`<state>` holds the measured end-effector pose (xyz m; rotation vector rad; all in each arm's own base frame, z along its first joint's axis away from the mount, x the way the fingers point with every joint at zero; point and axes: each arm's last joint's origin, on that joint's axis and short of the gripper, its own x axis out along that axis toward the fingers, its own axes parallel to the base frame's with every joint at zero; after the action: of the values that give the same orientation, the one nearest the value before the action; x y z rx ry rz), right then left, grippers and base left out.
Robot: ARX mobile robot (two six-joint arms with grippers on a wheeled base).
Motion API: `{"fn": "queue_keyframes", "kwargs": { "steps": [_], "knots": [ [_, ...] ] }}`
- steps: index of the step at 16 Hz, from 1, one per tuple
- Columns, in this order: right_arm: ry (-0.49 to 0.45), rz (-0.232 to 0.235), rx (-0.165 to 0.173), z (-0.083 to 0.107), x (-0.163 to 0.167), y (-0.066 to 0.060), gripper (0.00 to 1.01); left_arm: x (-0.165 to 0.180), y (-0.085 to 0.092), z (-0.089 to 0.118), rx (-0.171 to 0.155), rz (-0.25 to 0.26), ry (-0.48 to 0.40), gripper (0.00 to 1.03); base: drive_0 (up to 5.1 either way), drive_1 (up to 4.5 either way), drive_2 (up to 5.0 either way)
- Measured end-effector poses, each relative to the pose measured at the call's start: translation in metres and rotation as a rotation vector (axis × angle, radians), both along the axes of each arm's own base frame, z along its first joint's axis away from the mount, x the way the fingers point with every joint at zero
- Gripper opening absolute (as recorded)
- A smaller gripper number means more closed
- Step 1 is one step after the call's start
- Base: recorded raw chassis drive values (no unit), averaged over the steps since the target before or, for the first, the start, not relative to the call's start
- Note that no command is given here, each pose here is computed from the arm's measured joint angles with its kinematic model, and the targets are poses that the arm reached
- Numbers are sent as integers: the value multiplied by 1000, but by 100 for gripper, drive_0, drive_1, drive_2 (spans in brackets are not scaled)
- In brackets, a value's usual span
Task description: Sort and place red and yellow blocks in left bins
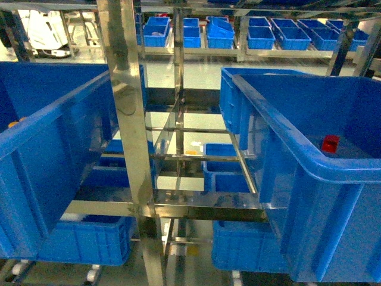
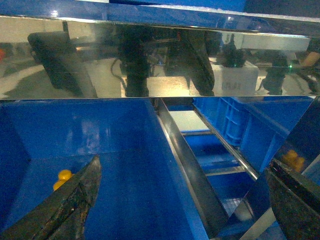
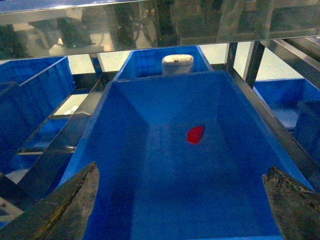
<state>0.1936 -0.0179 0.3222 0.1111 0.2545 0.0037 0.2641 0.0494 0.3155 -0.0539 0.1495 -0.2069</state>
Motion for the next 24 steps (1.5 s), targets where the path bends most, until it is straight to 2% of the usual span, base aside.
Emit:
{"fn": "queue_keyframes", "kwargs": {
  "steps": [8,9,10,11,12,13,15,16,17,19,20,21,22,24],
  "knots": [
    [0,0,0,0,0,0,98,0,0,0,-1,0,0,98,0,0,0],
    [-30,-1,-5,1,1,0,97,0,0,0,-1,0,0,98,0,0,0],
    [-195,-9,-58,-4,-4,2,85,0,-4,1,36,80,-107,90,0,0,0],
    [-254,-2,-82,-18,-15,5,74,-13,-10,-11,51,169,-161,77,0,0,0],
    [-281,-2,-91,-35,-21,7,61,-25,-16,-27,54,197,-168,67,0,0,0],
    [-273,-19,-97,-50,-25,14,48,-37,-21,-42,54,202,-170,54,0,0,0],
    [-237,10,-103,-79,-34,19,24,-53,-28,-67,53,201,-144,31,0,0,0],
    [-256,0,-104,-86,-40,18,10,-63,-30,-78,54,214,-143,17,0,0,0],
    [-265,-2,-108,-91,-44,18,2,-71,-33,-85,54,212,-148,6,0,0,0],
    [-250,-1,-108,-109,-52,18,2,-86,-39,-100,54,200,-147,2,0,0,0],
    [-246,-1,-108,-115,-55,18,2,-92,-45,-108,55,223,-139,2,0,0,0],
    [-249,-1,-108,-119,-58,18,2,-98,-49,-113,55,203,-141,2,0,0,0],
    [-254,-2,-108,-124,-62,18,2,-104,-50,-117,54,195,-145,2,0,0,0],
    [-250,-2,-108,-131,-67,18,2,-114,-49,-125,55,210,-145,2,0,0,0]
  ]
}}
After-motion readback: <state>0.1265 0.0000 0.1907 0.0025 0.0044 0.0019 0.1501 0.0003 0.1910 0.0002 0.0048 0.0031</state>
